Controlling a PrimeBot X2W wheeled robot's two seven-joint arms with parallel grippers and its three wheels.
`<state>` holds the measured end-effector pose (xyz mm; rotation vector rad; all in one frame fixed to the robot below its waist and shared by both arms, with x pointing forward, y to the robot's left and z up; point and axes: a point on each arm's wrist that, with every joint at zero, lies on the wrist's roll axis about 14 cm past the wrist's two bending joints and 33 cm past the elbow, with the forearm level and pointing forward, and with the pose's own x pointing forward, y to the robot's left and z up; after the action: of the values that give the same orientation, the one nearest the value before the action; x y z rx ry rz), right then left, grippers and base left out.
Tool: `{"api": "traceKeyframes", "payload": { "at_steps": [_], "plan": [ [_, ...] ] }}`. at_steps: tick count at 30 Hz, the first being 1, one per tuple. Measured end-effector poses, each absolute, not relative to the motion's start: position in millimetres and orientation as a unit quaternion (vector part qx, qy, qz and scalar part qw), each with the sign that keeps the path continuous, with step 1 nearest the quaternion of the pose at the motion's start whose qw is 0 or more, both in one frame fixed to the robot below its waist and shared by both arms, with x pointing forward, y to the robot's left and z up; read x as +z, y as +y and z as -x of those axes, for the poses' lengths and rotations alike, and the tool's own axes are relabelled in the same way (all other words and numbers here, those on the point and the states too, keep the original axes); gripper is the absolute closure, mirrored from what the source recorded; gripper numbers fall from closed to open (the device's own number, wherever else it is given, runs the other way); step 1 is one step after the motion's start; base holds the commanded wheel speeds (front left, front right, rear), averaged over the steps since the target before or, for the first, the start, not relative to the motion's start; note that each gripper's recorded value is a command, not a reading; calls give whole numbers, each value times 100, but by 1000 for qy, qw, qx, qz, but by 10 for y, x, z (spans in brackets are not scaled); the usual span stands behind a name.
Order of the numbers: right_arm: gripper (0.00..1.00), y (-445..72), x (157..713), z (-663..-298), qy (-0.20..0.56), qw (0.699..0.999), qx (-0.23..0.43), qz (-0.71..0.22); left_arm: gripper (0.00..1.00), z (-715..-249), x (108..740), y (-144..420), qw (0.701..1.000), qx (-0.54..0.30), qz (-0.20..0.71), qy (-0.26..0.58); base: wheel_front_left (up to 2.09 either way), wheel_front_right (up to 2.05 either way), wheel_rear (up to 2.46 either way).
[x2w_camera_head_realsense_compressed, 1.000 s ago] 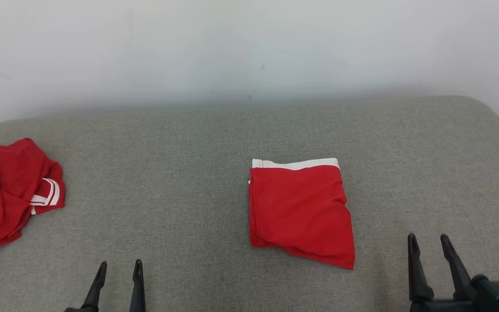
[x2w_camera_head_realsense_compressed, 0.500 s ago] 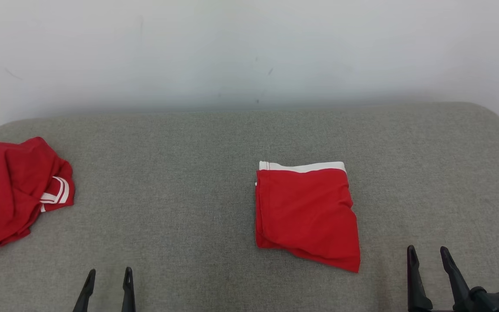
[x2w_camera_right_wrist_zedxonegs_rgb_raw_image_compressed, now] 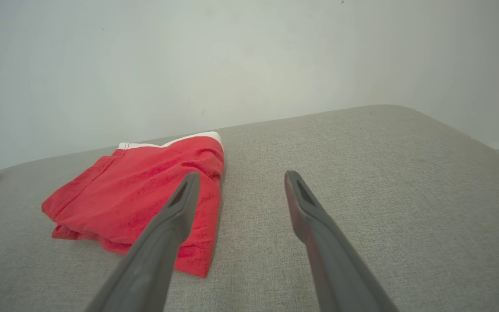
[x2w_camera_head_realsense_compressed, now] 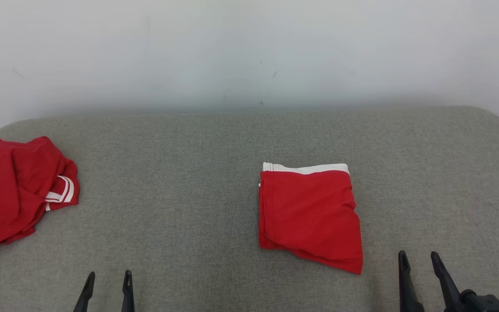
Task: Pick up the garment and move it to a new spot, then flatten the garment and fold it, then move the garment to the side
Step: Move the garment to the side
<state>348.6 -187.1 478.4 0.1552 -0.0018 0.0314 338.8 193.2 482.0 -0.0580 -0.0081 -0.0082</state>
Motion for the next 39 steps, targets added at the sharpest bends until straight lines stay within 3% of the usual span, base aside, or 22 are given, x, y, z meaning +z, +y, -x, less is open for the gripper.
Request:
{"api": "traceKeyframes", "payload": {
  "at_steps": [39],
  "plan": [
    [0,-1544,4739,-3491,11,994,69,-88,0,-3357,4781,1911,999,-10,30,2,0,0,0]
  ]
}}
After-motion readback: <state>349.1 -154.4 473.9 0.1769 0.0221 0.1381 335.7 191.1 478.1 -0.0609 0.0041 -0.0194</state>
